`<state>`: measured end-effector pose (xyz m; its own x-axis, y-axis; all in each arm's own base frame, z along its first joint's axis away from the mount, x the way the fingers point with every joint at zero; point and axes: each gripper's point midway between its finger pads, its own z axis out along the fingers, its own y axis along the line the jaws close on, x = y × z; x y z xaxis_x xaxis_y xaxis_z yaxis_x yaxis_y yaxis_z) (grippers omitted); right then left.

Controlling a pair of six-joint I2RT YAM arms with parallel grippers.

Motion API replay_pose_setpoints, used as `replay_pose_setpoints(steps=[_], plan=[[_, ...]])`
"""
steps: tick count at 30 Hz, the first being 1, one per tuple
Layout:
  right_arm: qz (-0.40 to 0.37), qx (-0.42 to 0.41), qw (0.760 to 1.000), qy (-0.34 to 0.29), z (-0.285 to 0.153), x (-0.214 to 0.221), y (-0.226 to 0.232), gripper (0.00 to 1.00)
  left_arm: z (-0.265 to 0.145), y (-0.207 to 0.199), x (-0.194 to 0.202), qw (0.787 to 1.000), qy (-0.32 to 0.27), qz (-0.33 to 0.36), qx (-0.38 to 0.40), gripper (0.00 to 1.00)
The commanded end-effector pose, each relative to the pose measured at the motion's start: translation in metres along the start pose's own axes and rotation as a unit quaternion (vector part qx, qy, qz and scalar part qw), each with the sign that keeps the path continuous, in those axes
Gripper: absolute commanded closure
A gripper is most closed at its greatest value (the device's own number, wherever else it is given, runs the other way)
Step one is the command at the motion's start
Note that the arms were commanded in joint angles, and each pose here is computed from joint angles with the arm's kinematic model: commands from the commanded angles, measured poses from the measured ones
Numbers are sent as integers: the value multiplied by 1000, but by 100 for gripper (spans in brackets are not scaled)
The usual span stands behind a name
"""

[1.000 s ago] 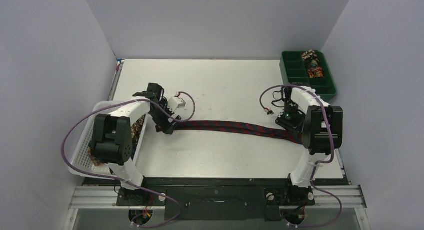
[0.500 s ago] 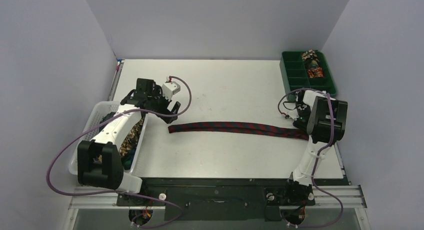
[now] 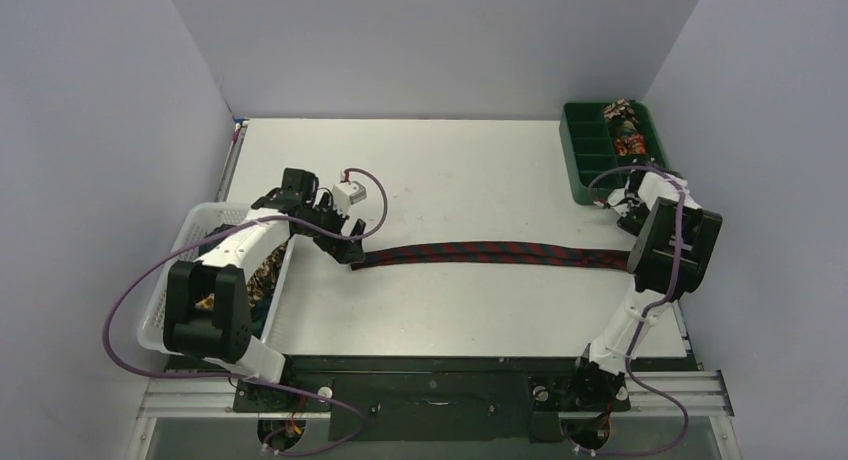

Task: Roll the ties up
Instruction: Flatten out the tie at the center of the board.

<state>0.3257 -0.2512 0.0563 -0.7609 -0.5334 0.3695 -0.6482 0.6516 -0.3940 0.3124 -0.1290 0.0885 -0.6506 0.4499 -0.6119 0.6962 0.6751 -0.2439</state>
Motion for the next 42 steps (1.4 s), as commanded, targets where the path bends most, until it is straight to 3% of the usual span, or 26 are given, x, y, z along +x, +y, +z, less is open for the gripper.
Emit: replay_pose_setpoints(steps=[1, 2, 5, 7, 11, 16, 21, 30, 31, 33, 38, 42], plan=[[8, -22, 991, -135, -91, -7, 3, 60, 5, -12, -3, 995, -29, 91, 30, 1], [-1, -40, 981, -188, -113, -25, 15, 54, 8, -11, -4, 991, -25, 126, 32, 0], [-54, -94, 958, -267, -155, -58, 62, 41, 26, -17, 1, 977, 16, 209, 41, 0], [-119, -104, 935, -318, -186, -98, 103, 37, 32, -17, -1, 966, 24, 251, 51, 1], [-187, -106, 913, -347, -209, -148, 153, 36, 40, -12, -2, 945, 34, 318, 64, 3], [-235, -130, 897, -352, -211, -191, 196, 36, 56, -10, -7, 916, 45, 390, 78, 3], [-279, -149, 887, -336, -200, -212, 233, 36, 73, -8, -5, 903, 62, 416, 90, 3], [-318, -174, 886, -289, -176, -197, 263, 37, 88, -7, 14, 885, 98, 441, 113, 2], [-321, -174, 887, -281, -171, -192, 266, 38, 89, -6, 15, 882, 100, 447, 113, 6], [-323, -157, 892, -275, -162, -189, 266, 43, 90, -3, 17, 880, 102, 451, 110, 22], [-319, -106, 904, -265, -146, -180, 261, 65, 89, -3, 22, 875, 102, 460, 112, 49], [-314, -81, 908, -266, -143, -179, 256, 70, 86, -2, 24, 869, 101, 471, 114, 67]])
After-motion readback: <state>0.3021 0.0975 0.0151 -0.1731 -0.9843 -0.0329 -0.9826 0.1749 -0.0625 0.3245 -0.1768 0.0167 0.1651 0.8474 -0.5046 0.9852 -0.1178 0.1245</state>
